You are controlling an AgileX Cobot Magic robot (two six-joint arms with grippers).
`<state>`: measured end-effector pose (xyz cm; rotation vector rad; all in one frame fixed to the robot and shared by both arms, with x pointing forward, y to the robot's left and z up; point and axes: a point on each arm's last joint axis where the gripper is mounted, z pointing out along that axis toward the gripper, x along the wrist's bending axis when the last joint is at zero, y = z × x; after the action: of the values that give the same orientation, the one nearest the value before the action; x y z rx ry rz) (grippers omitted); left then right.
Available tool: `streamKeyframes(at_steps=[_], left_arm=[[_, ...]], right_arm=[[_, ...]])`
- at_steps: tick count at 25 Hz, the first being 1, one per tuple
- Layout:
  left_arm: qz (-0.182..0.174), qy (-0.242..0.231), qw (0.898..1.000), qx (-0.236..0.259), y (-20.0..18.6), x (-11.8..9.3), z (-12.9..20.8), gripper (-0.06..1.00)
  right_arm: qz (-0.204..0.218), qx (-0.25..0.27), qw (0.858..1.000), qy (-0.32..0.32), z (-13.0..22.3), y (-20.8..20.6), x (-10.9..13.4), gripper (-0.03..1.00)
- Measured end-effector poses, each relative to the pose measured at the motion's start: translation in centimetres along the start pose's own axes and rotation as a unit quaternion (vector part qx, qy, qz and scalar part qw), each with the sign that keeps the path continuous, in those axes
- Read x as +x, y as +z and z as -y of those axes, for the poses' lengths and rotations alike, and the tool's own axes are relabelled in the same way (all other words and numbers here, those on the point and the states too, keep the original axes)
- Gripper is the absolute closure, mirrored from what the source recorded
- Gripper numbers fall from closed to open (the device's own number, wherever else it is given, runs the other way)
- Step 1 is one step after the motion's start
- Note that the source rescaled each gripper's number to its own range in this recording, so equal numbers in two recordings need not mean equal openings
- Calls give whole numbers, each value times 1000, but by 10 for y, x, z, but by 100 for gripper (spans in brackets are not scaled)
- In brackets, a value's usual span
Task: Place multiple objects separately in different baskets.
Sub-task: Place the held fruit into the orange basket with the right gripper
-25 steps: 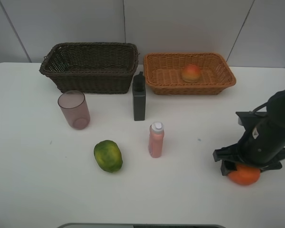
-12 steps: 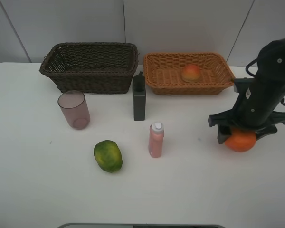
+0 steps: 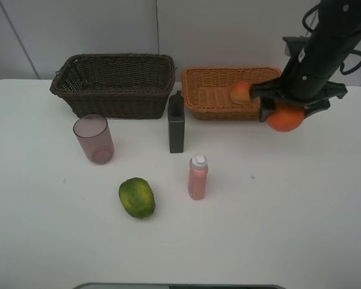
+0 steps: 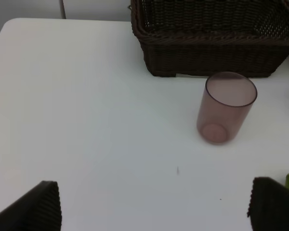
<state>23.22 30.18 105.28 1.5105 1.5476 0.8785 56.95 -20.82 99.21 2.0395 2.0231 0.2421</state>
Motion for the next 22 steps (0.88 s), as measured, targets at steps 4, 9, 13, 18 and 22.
streamKeyframes(at_steps=[4, 9, 13, 18, 22], left_arm=[[0, 0, 1000, 0, 0, 0, 0, -5], [0, 0, 1000, 0, 0, 0, 0, -5], [0, 0, 1000, 0, 0, 0, 0, -5], [0, 0, 1000, 0, 0, 0, 0, -5], [0, 0, 1000, 0, 0, 0, 0, -5]], right_arm=[[6, -31, 999, -9, -32, 3, 8, 38], [24, -80, 996, -33, -67, 10, 14, 38], [22, -119, 991, -48, -82, 22, 16, 38], [16, -138, 989, -49, -91, 46, 11, 38], [22, -134, 989, -55, -92, 60, 8, 38]])
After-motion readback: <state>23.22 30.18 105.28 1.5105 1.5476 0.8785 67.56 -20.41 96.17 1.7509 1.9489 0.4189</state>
